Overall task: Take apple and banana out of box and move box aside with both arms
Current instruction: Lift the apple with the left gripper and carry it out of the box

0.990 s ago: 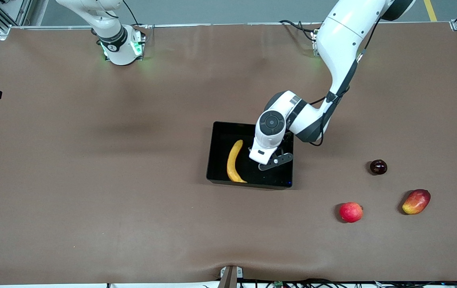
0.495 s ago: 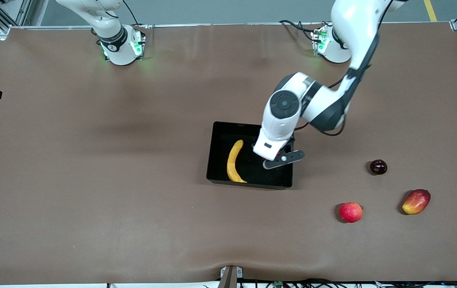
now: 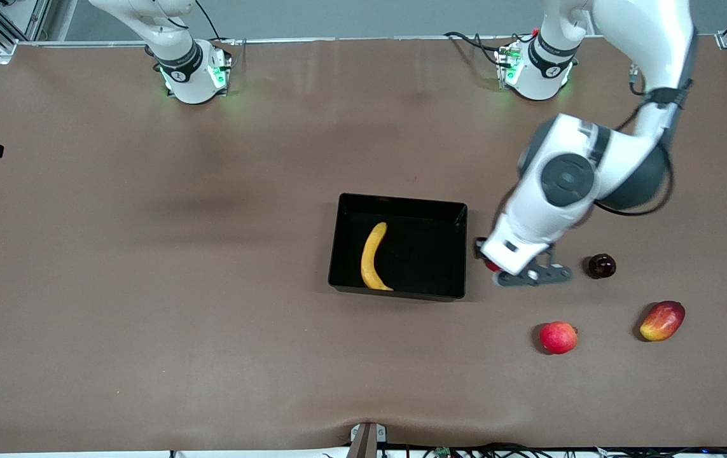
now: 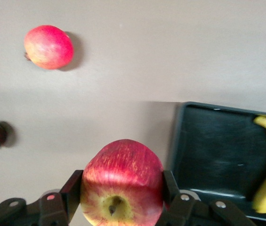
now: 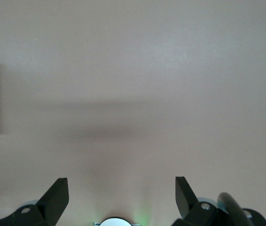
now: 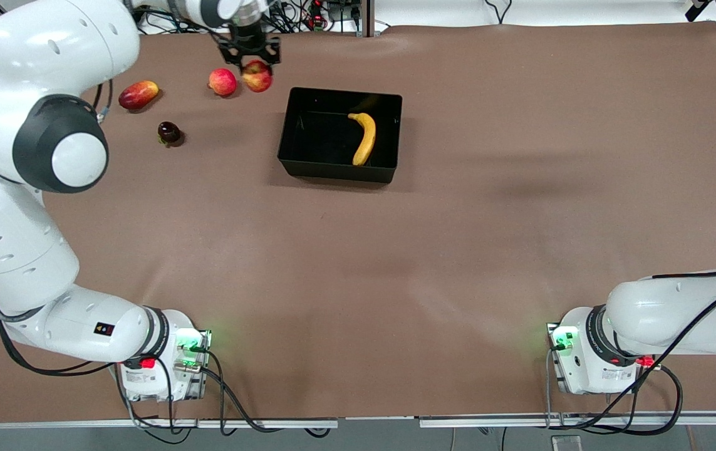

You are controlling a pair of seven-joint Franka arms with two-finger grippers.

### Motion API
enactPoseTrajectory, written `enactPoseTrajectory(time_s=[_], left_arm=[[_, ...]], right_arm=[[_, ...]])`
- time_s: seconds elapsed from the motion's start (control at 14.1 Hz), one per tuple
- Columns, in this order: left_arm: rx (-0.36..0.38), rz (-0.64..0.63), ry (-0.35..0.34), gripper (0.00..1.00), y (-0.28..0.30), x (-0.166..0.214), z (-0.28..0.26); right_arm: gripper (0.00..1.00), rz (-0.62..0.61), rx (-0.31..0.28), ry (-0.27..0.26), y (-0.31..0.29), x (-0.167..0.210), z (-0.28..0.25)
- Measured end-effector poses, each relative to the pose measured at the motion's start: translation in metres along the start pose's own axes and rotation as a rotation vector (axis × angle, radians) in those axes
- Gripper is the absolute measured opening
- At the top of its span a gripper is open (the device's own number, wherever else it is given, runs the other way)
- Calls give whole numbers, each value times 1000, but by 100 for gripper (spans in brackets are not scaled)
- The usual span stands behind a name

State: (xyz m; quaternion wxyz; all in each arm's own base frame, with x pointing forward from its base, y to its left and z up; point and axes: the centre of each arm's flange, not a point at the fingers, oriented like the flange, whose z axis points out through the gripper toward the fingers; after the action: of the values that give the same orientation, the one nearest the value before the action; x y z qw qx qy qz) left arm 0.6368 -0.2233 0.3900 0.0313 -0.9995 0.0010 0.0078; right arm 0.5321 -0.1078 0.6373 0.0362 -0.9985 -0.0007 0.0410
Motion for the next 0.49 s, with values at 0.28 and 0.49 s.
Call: enactPoseTrajectory(time_s=[0.28, 0.49], left_arm=[[44, 65, -73, 72, -75, 20, 52], [86, 89, -81, 72, -107, 31, 86]], right_arm=[[100, -2, 8, -10, -1, 5, 6], [100, -2, 8, -13, 0, 6, 8]])
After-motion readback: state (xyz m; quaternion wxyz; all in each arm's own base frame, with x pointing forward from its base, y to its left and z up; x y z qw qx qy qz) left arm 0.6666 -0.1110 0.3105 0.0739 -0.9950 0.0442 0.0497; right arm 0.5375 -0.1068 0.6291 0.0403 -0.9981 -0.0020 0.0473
